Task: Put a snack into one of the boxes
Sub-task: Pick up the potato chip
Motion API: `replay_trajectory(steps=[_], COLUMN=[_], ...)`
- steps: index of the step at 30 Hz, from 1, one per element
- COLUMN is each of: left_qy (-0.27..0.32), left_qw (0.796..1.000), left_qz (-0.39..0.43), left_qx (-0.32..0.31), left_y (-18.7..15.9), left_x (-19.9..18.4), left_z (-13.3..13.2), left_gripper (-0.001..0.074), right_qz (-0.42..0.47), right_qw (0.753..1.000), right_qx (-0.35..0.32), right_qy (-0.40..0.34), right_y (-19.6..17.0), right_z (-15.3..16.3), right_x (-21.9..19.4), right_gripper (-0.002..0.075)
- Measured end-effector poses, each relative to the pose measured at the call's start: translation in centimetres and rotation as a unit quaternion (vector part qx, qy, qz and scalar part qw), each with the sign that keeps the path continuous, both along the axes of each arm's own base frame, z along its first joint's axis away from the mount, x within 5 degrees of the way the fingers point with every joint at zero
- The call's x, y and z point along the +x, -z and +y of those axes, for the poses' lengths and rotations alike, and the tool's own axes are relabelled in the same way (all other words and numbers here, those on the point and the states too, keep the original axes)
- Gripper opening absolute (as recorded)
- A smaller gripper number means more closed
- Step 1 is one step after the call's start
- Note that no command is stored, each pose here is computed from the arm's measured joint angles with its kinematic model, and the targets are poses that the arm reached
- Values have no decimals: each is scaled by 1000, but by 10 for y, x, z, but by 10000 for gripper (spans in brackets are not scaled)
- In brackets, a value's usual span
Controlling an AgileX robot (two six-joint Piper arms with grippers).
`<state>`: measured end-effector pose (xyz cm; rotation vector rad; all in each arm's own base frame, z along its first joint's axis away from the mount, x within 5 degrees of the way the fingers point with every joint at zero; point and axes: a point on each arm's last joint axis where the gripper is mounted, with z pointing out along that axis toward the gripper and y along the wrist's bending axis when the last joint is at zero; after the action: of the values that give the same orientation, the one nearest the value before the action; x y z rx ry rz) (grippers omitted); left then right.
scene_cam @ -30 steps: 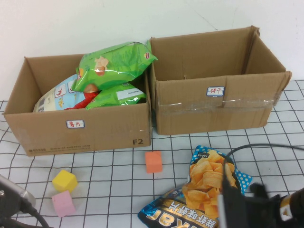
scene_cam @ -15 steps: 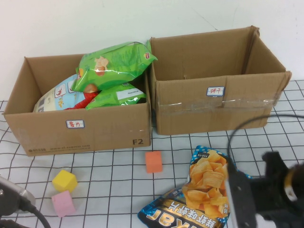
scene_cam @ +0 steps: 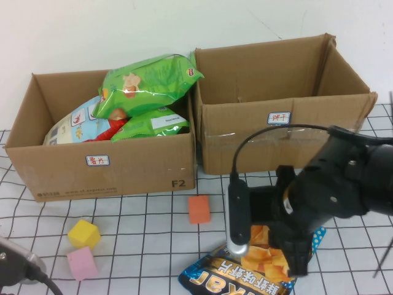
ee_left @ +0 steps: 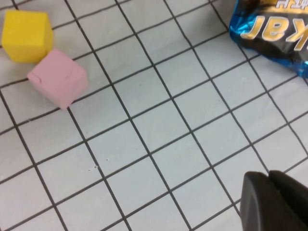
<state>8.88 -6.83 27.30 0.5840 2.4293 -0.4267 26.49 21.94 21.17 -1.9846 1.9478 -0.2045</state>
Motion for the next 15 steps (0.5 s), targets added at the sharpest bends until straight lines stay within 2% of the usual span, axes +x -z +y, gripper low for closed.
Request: replay_trajectory(steps=[4, 6, 9, 15], left_qy=[0, 0, 0, -1], left_qw=[1000, 1000, 1000, 1000], left_qz=[0, -4, -6, -17], left_qx=[2, 4, 5, 1], left_y=[0, 0, 0, -1], left_x=[0, 1, 1, 2], left_z=[0, 1, 1, 0], left_gripper=[-1, -1, -1, -1], right_qz=[2, 7, 25, 43], right_qw=[1000, 1000, 1000, 999], right_qx=[0, -6, -7, 25], right_qy=[4, 1, 2, -8], right_y=[7, 14, 24, 25], right_z=[5, 6, 9, 15], right_x=[6, 7, 7, 5], right_gripper=[465, 533, 575, 590])
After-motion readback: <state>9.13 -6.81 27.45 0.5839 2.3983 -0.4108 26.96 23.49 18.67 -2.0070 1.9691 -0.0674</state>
